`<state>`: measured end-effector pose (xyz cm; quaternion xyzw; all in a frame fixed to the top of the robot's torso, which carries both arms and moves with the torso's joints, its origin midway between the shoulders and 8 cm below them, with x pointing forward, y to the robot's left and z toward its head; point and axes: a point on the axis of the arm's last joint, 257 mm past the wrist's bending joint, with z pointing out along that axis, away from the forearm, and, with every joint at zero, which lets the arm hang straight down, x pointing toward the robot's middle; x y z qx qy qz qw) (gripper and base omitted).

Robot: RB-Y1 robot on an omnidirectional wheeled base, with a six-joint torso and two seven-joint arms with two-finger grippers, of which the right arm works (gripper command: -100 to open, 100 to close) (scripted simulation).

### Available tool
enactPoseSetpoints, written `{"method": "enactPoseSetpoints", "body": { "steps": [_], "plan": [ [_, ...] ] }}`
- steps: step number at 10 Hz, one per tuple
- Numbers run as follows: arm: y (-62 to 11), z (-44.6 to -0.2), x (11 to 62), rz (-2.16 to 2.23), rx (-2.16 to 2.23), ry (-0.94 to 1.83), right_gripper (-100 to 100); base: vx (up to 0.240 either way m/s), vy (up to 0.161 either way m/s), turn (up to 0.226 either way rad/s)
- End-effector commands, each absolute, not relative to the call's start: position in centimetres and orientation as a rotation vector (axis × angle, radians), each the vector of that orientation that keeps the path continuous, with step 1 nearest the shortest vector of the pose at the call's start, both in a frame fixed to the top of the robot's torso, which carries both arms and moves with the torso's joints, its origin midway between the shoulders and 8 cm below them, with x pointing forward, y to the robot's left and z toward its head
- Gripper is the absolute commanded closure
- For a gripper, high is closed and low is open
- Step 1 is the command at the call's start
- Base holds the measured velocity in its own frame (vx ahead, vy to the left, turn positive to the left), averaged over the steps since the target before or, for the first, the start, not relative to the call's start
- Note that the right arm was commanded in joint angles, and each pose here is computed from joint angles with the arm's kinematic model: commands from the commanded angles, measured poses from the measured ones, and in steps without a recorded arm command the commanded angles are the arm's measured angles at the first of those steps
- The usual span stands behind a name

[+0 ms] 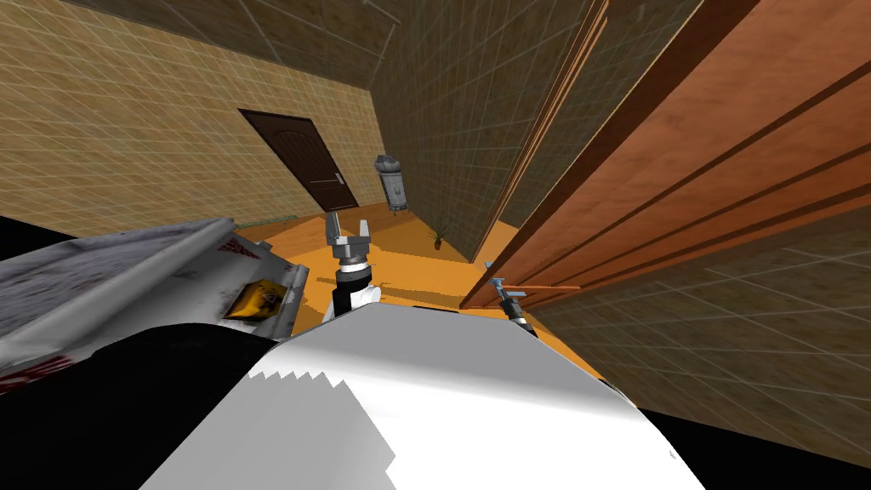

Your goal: Pull the door open

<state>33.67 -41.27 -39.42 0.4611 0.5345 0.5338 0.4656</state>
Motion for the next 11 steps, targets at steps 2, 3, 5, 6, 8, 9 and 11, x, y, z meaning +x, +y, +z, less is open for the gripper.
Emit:
{"method": "enactPoseSetpoints", "body": {
  "steps": [2,3,5,6,8,9,11],
  "plan": [
    [-40.7,-39.3,34.5,1.315,1.129,1.315,100,-0.089,-0.034,0.039],
    [-40.6,-39.3,34.7,1.316,1.129,1.316,100,-0.167,-0.091,0.105],
    [-40.1,-39.3,35.5,1.319,1.129,1.320,100,-0.182,-0.093,0.086],
    [-39.9,-39.2,35.9,1.321,1.129,1.321,100,-0.156,-0.100,0.075],
    [-39.5,-39.2,36.6,1.324,1.129,1.325,100,-0.160,-0.104,0.079],
    [-39.0,-39.6,36.4,1.332,1.132,1.330,100,-0.063,-0.034,0.040],
    [-39.8,-39.7,35.4,1.325,1.138,1.325,100,-0.144,-0.047,0.263]
  ]
}}
